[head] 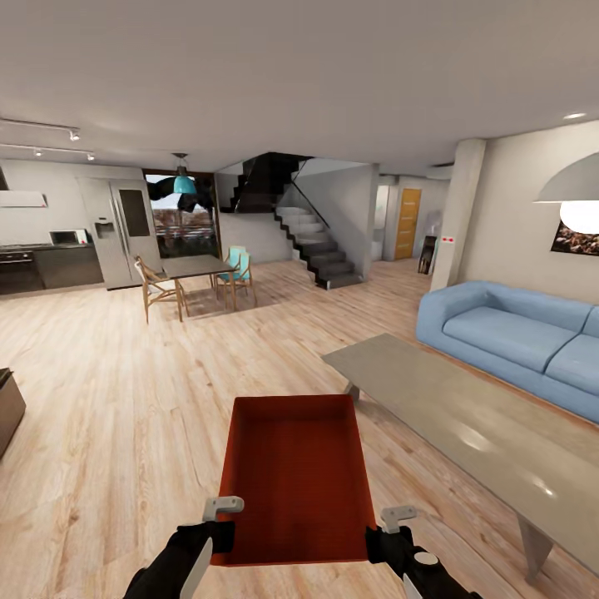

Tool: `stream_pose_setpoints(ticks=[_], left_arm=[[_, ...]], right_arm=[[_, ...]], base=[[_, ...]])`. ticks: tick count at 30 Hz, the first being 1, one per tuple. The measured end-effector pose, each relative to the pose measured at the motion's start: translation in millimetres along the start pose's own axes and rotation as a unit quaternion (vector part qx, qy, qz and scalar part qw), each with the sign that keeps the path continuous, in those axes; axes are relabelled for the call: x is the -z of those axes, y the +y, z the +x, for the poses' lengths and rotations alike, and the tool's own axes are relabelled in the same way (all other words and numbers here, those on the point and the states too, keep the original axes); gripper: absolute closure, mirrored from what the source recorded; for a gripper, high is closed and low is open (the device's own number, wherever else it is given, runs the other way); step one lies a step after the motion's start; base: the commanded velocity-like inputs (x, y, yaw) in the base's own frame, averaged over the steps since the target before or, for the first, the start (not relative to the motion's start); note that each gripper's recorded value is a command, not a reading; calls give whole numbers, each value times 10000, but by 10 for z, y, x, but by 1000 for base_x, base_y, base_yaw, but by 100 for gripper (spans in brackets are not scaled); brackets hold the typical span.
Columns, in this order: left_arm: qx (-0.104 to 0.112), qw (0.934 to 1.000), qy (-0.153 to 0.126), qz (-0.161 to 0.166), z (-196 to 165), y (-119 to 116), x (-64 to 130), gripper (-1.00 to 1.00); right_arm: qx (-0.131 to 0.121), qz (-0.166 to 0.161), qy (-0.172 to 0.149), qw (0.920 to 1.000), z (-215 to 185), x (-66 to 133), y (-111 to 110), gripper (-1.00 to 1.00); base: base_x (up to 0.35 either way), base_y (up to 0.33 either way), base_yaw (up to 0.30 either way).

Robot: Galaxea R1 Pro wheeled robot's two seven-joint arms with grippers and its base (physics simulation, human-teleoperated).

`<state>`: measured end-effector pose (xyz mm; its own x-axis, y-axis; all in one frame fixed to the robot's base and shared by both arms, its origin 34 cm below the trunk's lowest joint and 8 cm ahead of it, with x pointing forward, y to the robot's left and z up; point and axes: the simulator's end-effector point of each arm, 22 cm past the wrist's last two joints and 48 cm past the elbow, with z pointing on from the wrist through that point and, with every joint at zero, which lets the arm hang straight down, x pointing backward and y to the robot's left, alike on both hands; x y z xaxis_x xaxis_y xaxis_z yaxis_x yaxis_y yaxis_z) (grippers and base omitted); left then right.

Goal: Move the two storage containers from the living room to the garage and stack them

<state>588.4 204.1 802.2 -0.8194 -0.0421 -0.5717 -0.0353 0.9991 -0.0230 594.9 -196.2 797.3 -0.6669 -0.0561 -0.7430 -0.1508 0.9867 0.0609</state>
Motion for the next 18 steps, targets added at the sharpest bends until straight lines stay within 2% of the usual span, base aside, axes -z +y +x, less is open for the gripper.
stream_pose_setpoints(ticks=[5,18], left_arm=[[2,10000,-5,1,-2,0,0,100],[2,10000,-1,0,0,3,0,100]], right_arm=[[2,0,-3,10000,-3,0,-1,100],[1,1,-1,10000,-1,0,2,100]], base=[[0,0,197],[0,0,288]])
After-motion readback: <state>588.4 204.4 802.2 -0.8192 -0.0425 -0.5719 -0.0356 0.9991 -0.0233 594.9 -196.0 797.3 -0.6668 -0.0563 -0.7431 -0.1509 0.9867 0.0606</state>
